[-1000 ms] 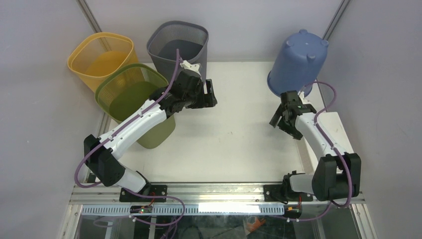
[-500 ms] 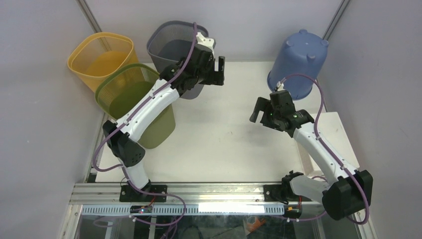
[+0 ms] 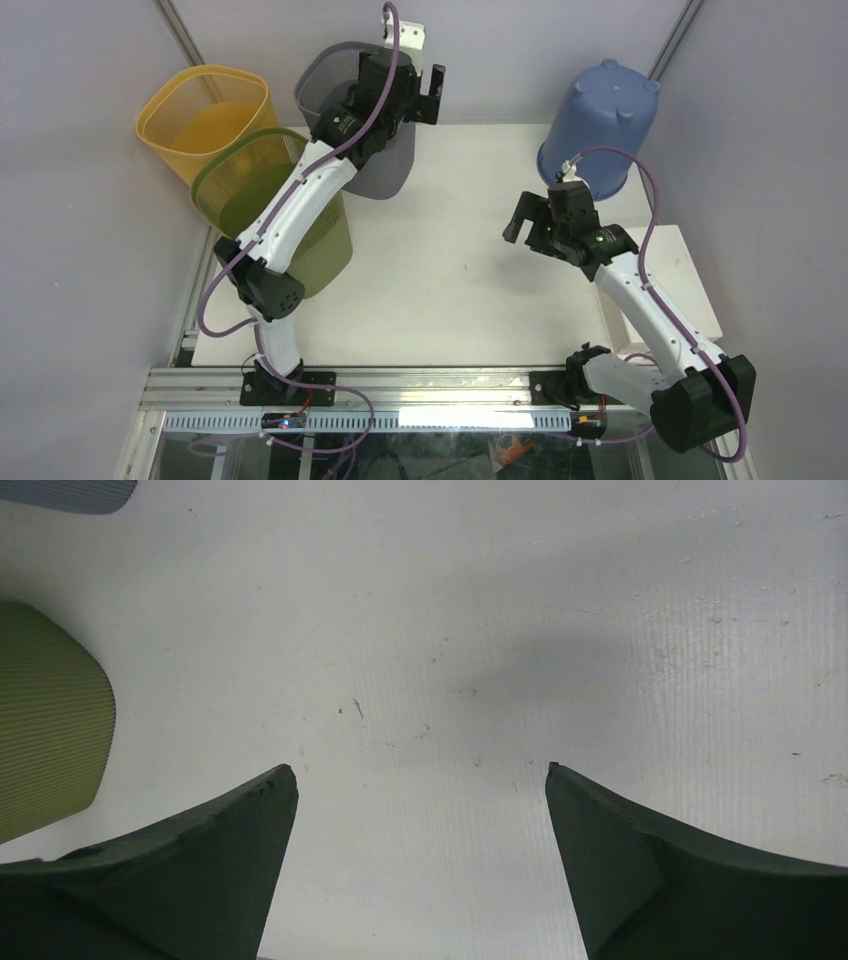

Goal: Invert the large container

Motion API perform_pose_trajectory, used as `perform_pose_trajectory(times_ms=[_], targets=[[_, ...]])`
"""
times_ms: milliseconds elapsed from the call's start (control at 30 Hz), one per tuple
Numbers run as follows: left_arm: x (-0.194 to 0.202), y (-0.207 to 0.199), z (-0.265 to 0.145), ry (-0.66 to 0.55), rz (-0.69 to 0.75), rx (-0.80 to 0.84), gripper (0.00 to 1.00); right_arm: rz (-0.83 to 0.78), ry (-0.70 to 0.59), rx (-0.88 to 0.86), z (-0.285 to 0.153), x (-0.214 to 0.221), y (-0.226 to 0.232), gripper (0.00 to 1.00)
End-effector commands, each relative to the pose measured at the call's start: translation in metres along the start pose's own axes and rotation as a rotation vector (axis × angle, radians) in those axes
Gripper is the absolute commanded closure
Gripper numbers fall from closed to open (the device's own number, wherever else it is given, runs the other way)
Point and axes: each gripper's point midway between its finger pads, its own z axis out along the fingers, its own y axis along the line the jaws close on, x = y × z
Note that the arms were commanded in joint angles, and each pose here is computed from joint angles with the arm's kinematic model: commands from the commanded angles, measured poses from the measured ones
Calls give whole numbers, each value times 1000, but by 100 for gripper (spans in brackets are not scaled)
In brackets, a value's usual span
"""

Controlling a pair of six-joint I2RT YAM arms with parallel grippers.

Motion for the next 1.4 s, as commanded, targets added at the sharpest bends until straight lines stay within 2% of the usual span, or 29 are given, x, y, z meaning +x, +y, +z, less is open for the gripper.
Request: perform_pose_trajectory(times_ms=[0,167,333,433,600,700,800,833,867,1033,1200,1367], targets=[[-13,26,39,-54,99,-65,1,7,-46,-55,-6,-15,14,1],[13,24,70,-1,133,-50,2,7,-43,-40,-10,-10,9,1],[38,10,81,59,146,16,15,14,-39,-33,-10,-3,3,0],[48,4,81,82,137,48,33,18,-32,-24,-8,-1,1,1],[56,-2,80,105,134,68,68,24,-16,-13,-2,1,1,0],[61,-6,80,115,145,76,83,25,-17,-17,-2,-1,3,1],[67,-10,80,126,153,82,85,25,-19,-17,-3,-3,4,0],[68,-11,80,128,152,84,90,25,-22,-18,-3,-3,4,0],[67,-12,79,127,150,86,100,27,-25,-19,-4,-4,4,1],[53,-34,63,95,152,141,100,30,-26,-8,-5,-4,2,0],[14,-81,17,-1,163,228,100,26,-58,29,-10,-12,-4,0],[-25,-119,-35,-60,26,408,100,30,-91,54,-23,-29,-11,1]])
